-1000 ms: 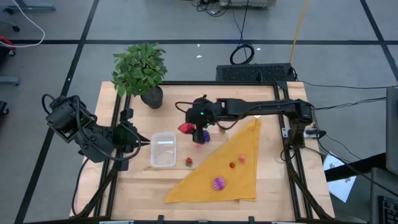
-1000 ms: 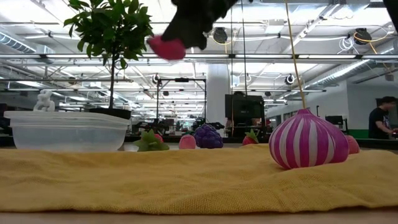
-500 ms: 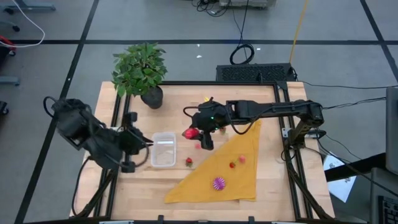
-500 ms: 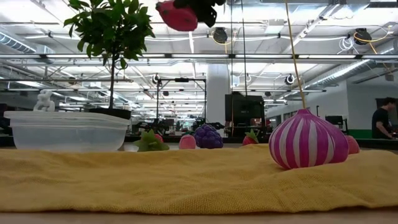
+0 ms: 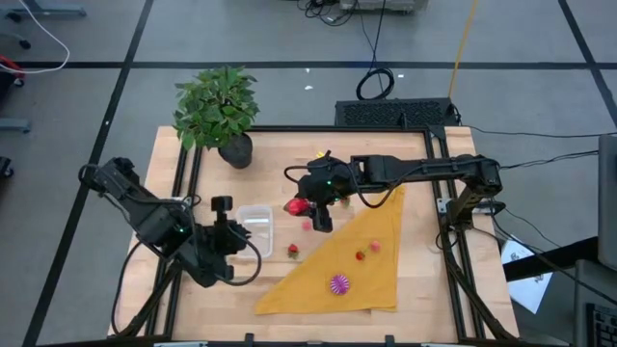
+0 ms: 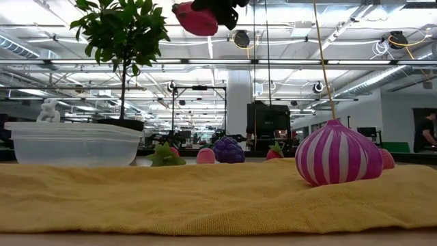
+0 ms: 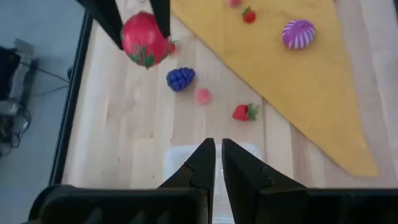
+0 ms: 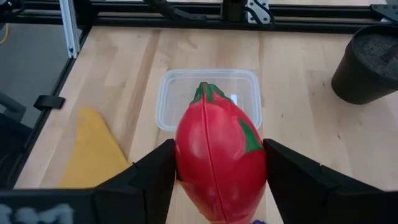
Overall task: Pick and placing Produce into tupperware
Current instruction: Put the pink dragon fruit into the transparent bin
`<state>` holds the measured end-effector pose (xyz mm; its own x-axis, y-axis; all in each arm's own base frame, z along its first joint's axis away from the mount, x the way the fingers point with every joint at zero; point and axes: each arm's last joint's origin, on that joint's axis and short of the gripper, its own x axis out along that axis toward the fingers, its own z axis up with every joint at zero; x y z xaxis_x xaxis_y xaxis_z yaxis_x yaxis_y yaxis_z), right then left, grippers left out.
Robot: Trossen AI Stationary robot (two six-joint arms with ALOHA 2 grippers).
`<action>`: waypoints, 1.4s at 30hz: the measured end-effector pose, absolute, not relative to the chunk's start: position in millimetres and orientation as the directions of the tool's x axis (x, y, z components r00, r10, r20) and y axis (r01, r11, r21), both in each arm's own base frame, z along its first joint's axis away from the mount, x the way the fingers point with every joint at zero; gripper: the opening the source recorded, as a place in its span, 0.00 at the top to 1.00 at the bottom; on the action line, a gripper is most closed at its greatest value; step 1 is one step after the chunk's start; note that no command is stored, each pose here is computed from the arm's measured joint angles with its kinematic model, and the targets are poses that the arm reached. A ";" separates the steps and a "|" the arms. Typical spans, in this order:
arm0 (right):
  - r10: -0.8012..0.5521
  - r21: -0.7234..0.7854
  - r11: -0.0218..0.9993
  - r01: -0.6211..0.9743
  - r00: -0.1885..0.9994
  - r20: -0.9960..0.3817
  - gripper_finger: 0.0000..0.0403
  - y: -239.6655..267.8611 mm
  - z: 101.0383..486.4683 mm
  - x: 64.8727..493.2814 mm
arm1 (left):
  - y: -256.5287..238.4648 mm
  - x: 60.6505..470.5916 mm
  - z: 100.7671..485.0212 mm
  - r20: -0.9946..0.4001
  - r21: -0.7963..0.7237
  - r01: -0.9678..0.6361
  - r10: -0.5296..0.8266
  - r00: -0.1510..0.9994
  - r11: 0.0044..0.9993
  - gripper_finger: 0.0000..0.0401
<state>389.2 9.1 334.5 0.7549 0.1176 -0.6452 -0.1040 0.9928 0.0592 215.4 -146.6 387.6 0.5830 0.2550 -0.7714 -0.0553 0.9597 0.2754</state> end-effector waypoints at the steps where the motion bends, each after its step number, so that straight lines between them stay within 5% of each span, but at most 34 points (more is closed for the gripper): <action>1: 0.117 0.059 0.993 -0.104 0.755 -0.645 0.47 9.1 334.6 389.2 | -146.3 215.7 386.5 -0.763 0.283 -0.074 0.271 0.587 0.956 0.91; 20: 0.117 0.039 0.992 -0.122 0.737 -0.666 0.47 8.7 346.6 372.8 | -129.2 228.8 355.0 -0.668 0.254 -0.447 0.490 0.560 0.858 0.91; 42: 0.117 0.041 0.992 -0.121 0.728 -0.676 0.47 8.7 346.4 371.1 | -122.1 206.9 306.6 -0.472 -0.016 -0.537 0.467 0.748 0.844 0.91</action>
